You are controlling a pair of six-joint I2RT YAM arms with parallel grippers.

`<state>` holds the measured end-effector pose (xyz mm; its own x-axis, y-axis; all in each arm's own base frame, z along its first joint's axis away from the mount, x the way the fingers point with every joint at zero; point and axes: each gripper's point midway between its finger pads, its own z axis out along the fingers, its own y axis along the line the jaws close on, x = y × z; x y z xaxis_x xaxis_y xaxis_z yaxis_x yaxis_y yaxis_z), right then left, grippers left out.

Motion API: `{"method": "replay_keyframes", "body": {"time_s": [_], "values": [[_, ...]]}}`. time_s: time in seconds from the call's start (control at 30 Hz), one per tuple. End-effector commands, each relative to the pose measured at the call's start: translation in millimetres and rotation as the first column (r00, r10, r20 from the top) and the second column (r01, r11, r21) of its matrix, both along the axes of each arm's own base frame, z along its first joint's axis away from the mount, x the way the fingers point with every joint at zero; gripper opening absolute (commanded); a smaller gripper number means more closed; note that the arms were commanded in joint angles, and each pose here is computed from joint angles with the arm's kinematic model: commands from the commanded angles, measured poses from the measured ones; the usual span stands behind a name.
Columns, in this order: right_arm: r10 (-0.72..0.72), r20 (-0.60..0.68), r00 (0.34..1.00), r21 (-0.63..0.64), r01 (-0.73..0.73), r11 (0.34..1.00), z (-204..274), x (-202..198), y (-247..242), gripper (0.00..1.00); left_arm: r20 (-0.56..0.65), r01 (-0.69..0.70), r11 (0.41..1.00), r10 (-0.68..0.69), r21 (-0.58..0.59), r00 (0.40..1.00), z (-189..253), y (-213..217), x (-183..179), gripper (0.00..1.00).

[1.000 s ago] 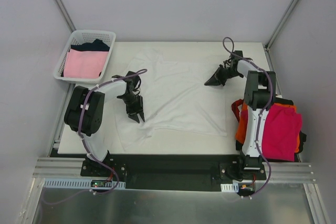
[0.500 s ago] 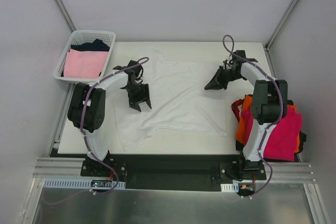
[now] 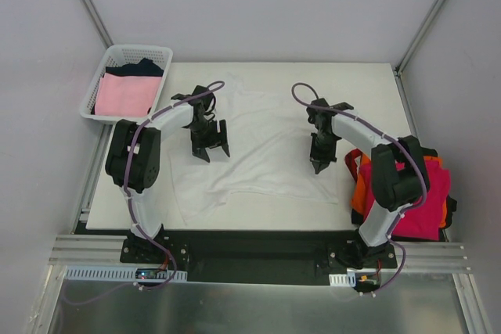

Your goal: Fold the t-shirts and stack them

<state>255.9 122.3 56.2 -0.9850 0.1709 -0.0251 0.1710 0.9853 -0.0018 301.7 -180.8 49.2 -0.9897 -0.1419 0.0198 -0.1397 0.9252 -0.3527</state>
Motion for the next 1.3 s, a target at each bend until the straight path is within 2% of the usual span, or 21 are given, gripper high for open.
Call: {"method": "replay_keyframes", "body": {"time_s": [0.0,0.57,0.87,1.27], "values": [[-0.021,-0.017,1.000,-0.101,0.019,0.995,-5,-19,-9,0.01,0.002,0.023,1.000,-0.023,0.021,1.000,3,5,-3,0.72],[0.034,-0.093,0.995,-0.084,-0.042,0.996,-40,-60,17,0.01,-0.028,0.051,0.998,-0.050,0.048,0.998,-8,20,-24,0.72],[0.057,-0.134,0.989,-0.156,-0.077,0.985,-38,-87,-6,0.01,-0.038,0.044,0.998,-0.042,0.049,0.998,-9,25,-29,0.72],[0.055,-0.172,0.984,-0.177,-0.085,0.980,-52,-107,-19,0.01,-0.053,0.036,0.998,-0.032,0.061,0.998,-11,28,-38,0.72]]}}
